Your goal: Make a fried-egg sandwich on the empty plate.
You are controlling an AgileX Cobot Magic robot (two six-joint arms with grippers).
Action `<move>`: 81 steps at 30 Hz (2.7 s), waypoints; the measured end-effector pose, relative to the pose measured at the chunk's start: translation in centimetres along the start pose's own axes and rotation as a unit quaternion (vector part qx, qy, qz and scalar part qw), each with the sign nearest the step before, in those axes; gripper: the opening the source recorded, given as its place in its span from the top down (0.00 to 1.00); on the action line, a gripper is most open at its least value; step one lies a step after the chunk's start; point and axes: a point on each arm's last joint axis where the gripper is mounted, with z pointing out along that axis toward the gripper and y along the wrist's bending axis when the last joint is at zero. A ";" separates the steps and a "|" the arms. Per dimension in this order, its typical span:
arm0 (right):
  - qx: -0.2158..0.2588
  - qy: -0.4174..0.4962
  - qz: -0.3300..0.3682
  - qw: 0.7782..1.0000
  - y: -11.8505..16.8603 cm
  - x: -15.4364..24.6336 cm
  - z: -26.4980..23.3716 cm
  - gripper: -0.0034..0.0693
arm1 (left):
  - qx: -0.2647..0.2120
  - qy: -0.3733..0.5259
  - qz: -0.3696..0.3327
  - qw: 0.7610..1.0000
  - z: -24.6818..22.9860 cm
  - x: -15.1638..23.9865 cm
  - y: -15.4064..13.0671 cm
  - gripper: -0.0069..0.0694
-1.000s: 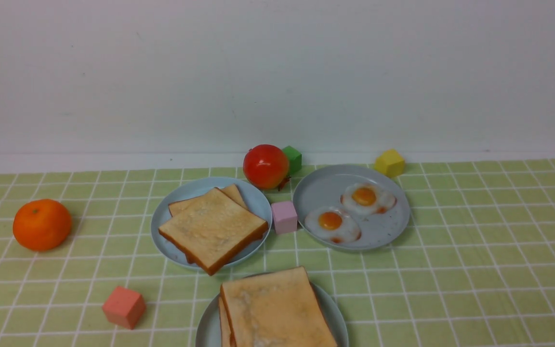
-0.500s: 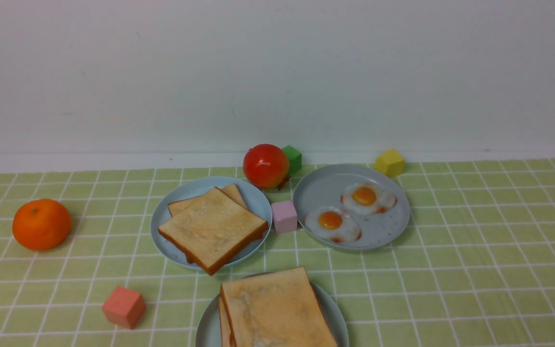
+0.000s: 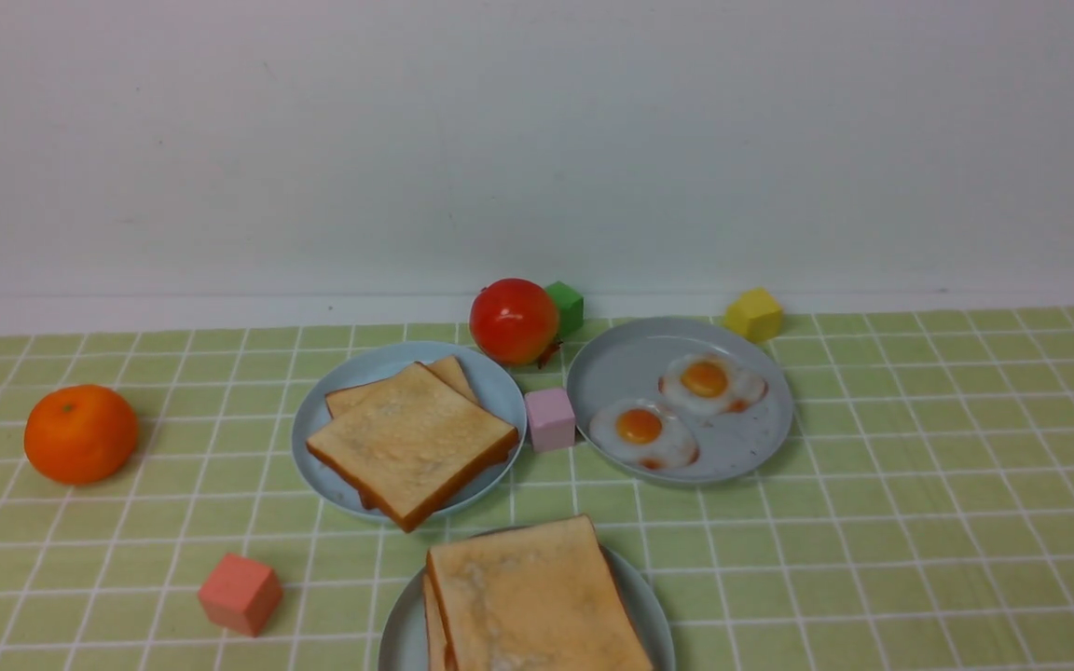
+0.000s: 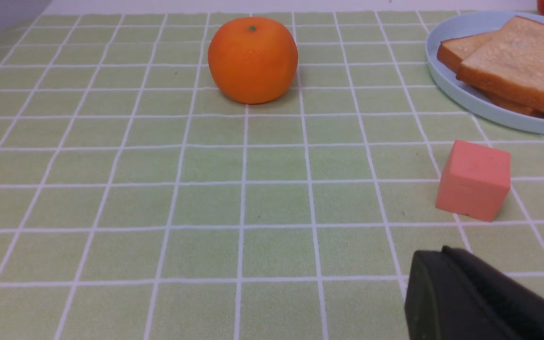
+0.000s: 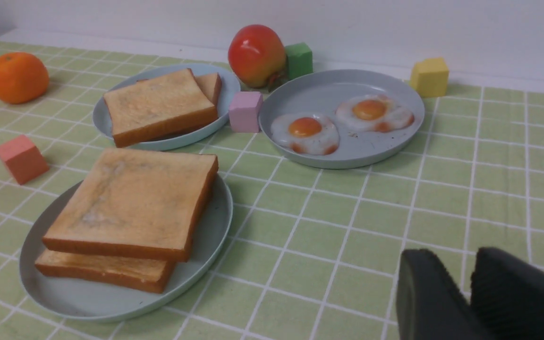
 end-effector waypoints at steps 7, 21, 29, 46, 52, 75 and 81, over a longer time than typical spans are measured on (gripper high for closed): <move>0.080 -0.030 0.019 0.996 -1.0 2.1 -0.1 0.68 | 0.000 0.001 0.000 1.000 0.0 0.0 0.0 0.89; 0.140 0.017 0.038 0.989 -2.0 5.6 1.0 0.66 | 0.000 0.001 0.001 1.000 0.0 0.0 0.0 0.87; 0.140 0.017 0.037 0.989 -2.0 5.6 1.0 0.65 | 0.000 0.002 0.001 1.000 0.0 0.0 0.0 0.86; 0.141 0.017 0.037 0.989 -2.0 5.6 1.0 0.64 | 0.000 0.002 0.001 1.000 0.0 0.0 0.0 0.84; 0.141 0.017 0.037 0.989 -2.0 5.6 1.0 0.64 | 0.000 0.002 0.001 1.000 0.0 0.0 0.0 0.83; 0.141 0.017 0.037 0.989 -2.0 5.6 1.0 0.63 | -0.001 0.003 0.001 1.000 0.0 0.1 0.0 0.81; 0.141 0.017 0.037 0.989 -2.0 5.6 1.0 0.63 | -0.001 0.003 0.001 1.000 0.0 0.1 0.0 0.79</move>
